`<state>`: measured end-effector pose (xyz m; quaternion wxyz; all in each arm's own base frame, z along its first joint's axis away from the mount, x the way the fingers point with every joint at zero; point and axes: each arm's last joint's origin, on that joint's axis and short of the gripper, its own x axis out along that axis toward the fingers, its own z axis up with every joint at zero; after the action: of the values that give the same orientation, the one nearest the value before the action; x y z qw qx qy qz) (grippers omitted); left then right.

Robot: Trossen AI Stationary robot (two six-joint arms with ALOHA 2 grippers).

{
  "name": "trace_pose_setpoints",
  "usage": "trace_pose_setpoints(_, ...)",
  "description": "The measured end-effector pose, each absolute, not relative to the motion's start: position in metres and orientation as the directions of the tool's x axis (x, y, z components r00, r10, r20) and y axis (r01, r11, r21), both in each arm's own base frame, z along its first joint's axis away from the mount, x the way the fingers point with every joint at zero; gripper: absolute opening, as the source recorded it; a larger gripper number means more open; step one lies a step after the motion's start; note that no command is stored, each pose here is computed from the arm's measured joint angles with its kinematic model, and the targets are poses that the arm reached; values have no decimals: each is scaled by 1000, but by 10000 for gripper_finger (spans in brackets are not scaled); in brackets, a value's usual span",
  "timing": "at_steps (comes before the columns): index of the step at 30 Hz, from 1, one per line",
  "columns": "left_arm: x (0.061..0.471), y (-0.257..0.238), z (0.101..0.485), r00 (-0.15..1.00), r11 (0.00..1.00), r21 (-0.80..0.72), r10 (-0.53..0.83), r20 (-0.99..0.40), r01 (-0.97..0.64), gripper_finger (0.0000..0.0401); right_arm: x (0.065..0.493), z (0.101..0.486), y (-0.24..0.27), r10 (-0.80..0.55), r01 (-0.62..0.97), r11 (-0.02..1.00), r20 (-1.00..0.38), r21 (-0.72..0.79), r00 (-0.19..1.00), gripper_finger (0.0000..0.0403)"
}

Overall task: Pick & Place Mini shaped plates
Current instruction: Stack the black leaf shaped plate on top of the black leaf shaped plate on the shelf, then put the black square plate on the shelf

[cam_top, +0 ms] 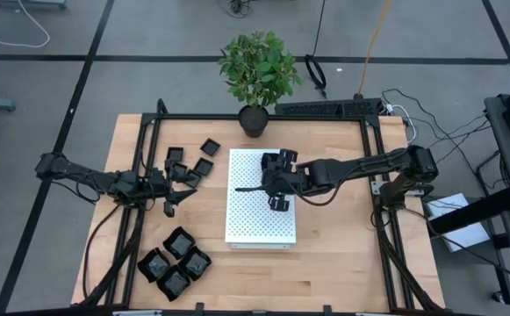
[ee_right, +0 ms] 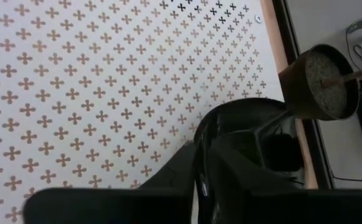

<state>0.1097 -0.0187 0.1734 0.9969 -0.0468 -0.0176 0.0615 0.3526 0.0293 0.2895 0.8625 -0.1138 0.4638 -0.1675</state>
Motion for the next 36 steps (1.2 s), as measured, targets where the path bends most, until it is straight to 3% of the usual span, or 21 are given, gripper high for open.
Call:
trace_pose_setpoints(9,110,-19,173,992,988,-95,124,30,-121,207,343,314,33,-398,235,917,-696,-323,598,114)
trace_pose_setpoints(17,110,-19,173,992,988,-95,125,29,-121,207,286,354,50,-314,232,949,-542,-215,779,118)
trace_pose_setpoints(21,110,-19,173,992,988,-95,124,30,-121,207,250,327,49,-274,220,960,-427,-172,862,109)
trace_pose_setpoints(29,110,-19,173,992,988,-95,124,30,-121,207,185,233,33,-251,241,968,-245,-69,937,103)
trace_pose_setpoints(36,110,-19,173,992,988,-95,124,30,-121,207,139,196,22,-220,221,975,-163,-11,962,102)
